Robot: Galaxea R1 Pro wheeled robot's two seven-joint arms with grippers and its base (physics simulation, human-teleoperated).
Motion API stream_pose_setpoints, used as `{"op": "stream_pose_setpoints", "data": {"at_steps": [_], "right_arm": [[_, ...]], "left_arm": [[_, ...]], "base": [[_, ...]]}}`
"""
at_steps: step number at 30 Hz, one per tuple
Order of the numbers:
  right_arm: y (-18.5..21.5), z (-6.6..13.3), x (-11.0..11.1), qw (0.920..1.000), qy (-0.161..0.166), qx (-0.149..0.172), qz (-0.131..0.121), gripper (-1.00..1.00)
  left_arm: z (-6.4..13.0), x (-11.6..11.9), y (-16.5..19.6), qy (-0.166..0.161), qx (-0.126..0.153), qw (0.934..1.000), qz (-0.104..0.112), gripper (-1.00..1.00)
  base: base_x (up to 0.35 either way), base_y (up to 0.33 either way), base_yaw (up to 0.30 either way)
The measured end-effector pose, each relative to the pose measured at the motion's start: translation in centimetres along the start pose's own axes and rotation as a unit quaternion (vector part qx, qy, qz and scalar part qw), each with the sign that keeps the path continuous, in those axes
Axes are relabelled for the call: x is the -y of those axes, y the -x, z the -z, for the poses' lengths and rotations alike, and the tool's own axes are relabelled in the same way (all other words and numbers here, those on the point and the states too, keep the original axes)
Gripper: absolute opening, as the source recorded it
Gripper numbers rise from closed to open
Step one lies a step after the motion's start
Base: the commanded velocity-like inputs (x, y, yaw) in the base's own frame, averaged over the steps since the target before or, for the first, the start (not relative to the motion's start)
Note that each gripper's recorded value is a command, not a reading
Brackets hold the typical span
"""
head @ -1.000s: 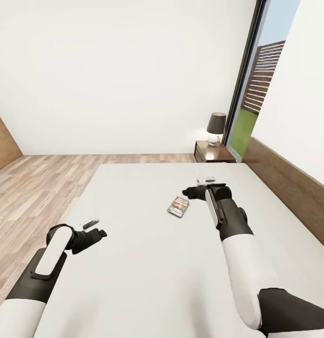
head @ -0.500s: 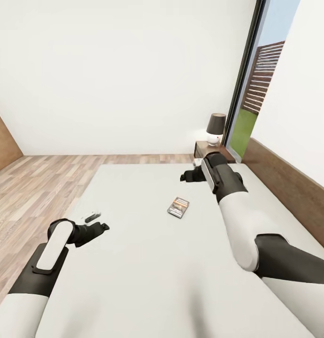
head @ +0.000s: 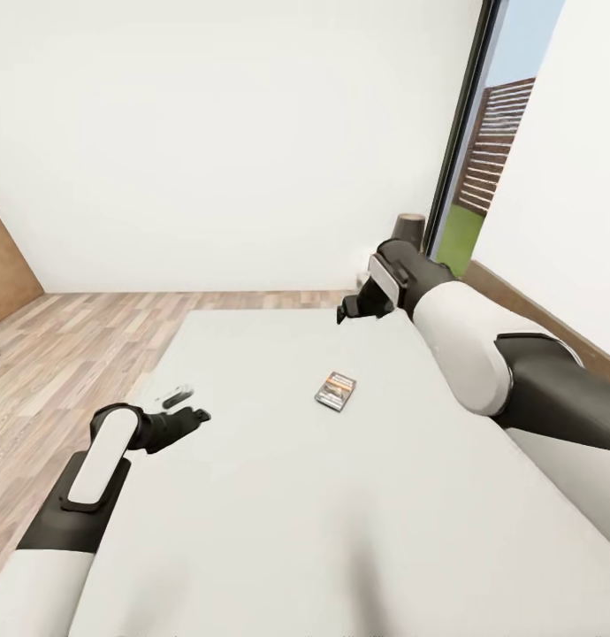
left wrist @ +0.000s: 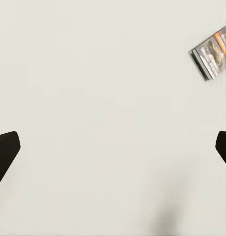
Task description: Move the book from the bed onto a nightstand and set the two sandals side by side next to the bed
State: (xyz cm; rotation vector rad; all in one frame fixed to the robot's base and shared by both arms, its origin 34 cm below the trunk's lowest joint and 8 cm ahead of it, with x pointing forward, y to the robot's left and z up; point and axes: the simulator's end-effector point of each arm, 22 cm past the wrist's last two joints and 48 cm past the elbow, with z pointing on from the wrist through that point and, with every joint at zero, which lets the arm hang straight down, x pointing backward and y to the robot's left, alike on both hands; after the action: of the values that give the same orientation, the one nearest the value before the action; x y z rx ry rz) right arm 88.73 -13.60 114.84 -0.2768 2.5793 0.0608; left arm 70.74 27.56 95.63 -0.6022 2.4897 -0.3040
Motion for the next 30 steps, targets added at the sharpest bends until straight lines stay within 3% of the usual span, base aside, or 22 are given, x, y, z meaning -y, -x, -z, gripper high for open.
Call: {"op": "stream_pose_setpoints", "data": {"at_steps": [3, 12, 22, 30], "right_arm": [[1.4, 1.0, 0.3, 0.9999, -0.006, 0.012, 0.002, 1.00], [1.9, 0.7, 1.2, 0.9996, -0.024, 0.012, 0.002, 1.00], [0.8, -1.0, 1.4, 0.9997, -0.025, -0.001, 0.002, 1.00], [-2.0, -4.4, 1.2, 0.9994, -0.021, -0.028, 0.000, 1.00]], "left_arm": [[0.8, 1.7, 0.5, -0.017, 0.012, 0.9998, -0.004, 1.00], [3.6, 5.5, 1.8, -0.070, 0.048, 0.9964, -0.009, 1.00], [3.4, 5.2, 1.1, -0.074, 0.029, 0.9968, 0.012, 1.00], [2.2, 4.9, 0.2, -0.073, 0.010, 0.9970, 0.022, 1.00]], "base": [[0.000, 0.000, 0.000], [0.000, 0.000, 0.000], [0.000, 0.000, 0.000], [0.000, 0.000, 0.000]]}}
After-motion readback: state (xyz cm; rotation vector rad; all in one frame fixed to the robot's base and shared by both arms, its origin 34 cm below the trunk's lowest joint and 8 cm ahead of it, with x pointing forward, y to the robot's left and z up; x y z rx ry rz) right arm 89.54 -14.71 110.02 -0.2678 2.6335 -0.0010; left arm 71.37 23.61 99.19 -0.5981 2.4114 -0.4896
